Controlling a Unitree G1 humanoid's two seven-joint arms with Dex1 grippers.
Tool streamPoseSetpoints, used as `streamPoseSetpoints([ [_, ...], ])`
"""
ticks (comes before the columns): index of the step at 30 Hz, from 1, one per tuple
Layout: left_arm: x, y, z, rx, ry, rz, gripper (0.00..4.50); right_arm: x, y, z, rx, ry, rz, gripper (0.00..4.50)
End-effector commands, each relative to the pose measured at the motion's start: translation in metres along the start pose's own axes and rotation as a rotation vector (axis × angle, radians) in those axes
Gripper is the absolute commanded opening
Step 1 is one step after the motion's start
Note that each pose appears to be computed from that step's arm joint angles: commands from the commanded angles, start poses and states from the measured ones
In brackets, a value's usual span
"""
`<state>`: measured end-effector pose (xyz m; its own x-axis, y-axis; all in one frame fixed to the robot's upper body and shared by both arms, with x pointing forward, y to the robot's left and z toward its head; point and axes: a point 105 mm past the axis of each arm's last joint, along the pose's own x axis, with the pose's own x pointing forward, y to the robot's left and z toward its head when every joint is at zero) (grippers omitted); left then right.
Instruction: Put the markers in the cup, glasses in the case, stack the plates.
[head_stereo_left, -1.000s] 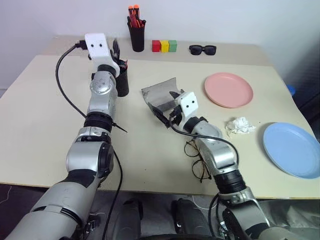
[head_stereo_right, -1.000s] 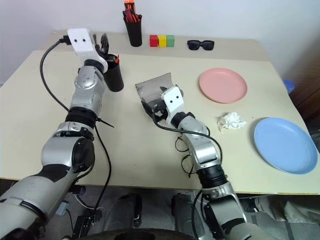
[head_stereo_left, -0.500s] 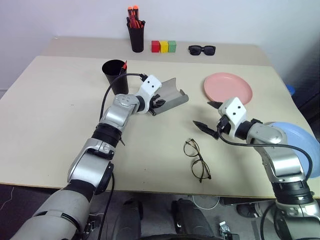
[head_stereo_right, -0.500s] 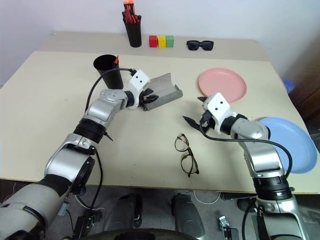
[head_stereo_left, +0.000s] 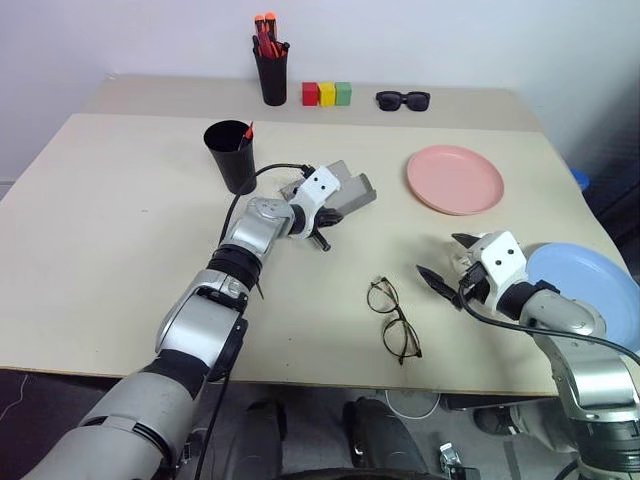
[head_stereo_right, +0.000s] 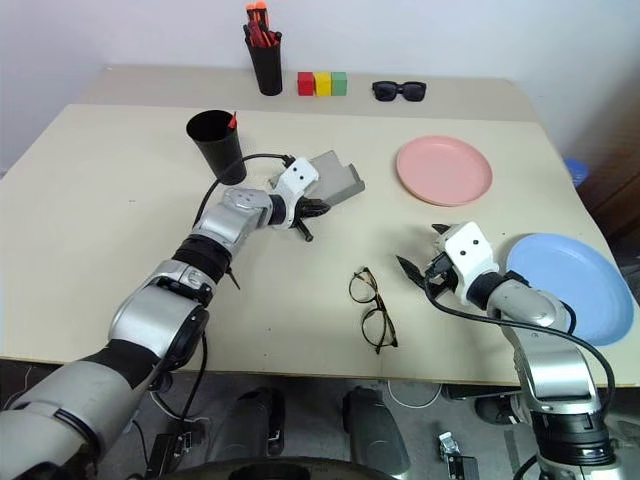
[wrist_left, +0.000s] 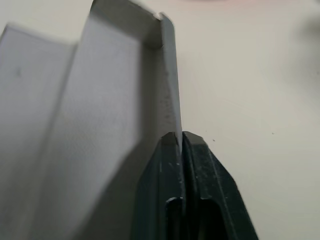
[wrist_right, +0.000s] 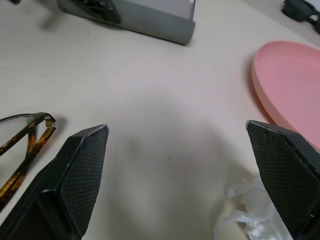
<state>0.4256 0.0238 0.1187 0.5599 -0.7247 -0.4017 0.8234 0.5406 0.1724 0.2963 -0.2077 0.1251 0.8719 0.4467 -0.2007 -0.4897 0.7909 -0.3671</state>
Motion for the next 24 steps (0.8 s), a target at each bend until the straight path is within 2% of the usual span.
streamPoseSetpoints([
  [1,-0.003,-0.001,0.016,0.109,-0.075,-0.010,0.04,-0.007,-0.010,0.011,-0.033,-0.031,-0.059,4.50],
  [6,-0.019,-0.009,0.017,0.278,-0.168,-0.065,0.04,-0.009,-0.011,0.009,-0.036,-0.023,-0.075,4.50],
  [10,-0.050,-0.027,-0.003,0.428,-0.159,-0.218,0.04,-0.012,-0.009,0.014,-0.032,-0.019,-0.051,4.50],
  [16,-0.081,-0.037,-0.027,0.468,-0.065,-0.352,0.04,-0.017,0.008,0.017,0.030,0.020,0.072,4.50],
  [21,-0.089,-0.035,-0.027,0.359,-0.039,-0.380,0.04,-0.019,0.025,0.020,0.148,0.050,0.159,4.50],
  [24,-0.090,-0.034,-0.026,0.352,-0.046,-0.373,0.89,-0.020,0.041,0.022,0.202,0.066,0.216,4.50],
])
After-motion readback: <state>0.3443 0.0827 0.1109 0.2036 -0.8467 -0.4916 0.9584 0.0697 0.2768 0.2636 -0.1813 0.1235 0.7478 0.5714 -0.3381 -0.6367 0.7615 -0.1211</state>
